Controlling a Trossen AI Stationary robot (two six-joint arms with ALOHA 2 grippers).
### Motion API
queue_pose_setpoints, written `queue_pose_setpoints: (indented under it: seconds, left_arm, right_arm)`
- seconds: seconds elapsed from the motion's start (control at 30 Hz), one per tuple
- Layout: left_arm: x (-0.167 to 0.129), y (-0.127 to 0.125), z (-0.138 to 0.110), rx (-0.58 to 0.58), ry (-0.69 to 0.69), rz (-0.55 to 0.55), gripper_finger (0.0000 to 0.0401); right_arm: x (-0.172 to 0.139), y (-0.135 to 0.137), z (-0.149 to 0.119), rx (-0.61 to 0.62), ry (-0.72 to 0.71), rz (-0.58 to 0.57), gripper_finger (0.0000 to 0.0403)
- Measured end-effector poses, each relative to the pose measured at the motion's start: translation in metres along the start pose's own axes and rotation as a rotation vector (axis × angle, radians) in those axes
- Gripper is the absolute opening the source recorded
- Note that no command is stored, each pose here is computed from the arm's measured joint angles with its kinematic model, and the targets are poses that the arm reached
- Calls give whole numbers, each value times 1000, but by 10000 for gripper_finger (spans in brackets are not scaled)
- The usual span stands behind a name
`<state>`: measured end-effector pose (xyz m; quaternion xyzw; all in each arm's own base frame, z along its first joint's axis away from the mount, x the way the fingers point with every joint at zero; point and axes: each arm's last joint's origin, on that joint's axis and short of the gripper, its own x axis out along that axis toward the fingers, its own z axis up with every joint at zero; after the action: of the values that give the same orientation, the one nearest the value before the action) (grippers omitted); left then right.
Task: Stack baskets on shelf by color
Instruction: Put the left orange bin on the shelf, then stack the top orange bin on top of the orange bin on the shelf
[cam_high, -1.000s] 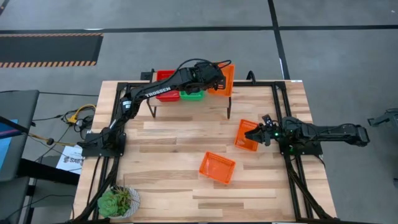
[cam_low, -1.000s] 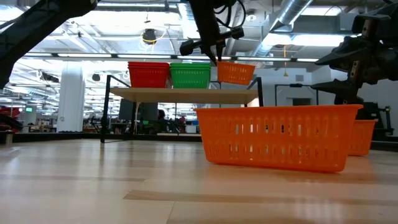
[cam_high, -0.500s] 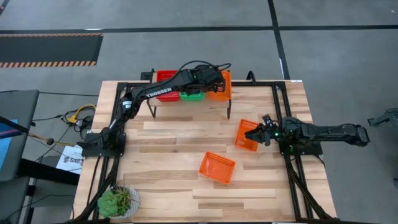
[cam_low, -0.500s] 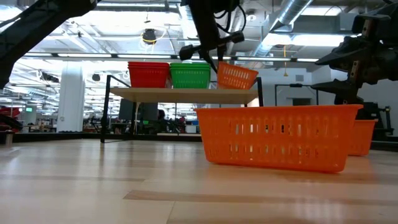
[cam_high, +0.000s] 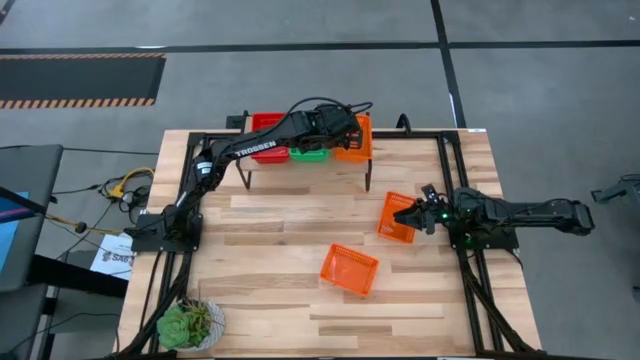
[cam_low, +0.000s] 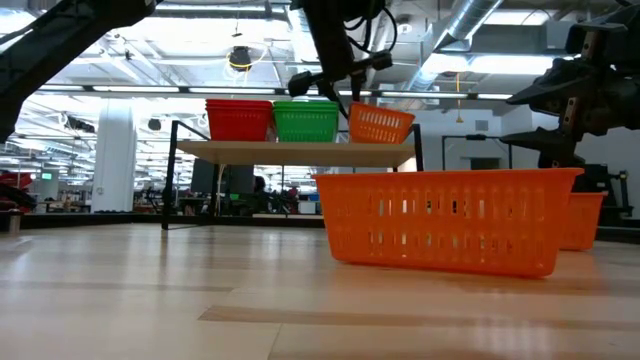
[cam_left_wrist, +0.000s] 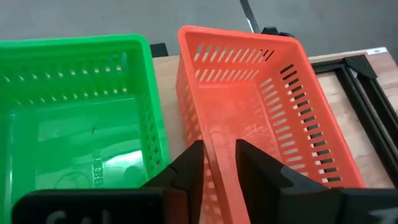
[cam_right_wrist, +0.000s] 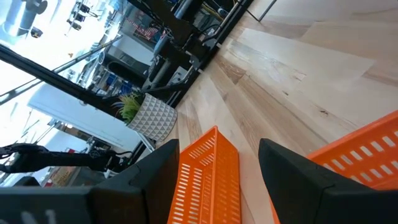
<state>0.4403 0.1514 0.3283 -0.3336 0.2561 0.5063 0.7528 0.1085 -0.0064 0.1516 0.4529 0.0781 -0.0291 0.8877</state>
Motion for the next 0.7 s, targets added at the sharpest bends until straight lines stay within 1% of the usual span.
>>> queue_pose_setpoints:
  seconds: [0.13,0.33,0.43,0.5,0.57,0.7]
  left_arm:
    - [-1,1,0,32,3,7,110]
    - [-15,6,7,47,-10,48,176]
    - [-17,7,7,51,1,48,207]
    - [-23,8,10,40,-1,24,222]
    - [-36,8,13,30,15,-21,230]
    - [-69,5,14,31,24,-125,232]
  right_arm:
    - [0,0,0,0,0,0,244]
    - [0,0,0,0,0,0,244]
    - [0,0,0,0,0,0,244]
    - [0,0,0,0,0,0,244]
    - [0,0,0,0,0,0,244]
    - [0,0,0,-1,2,1,244]
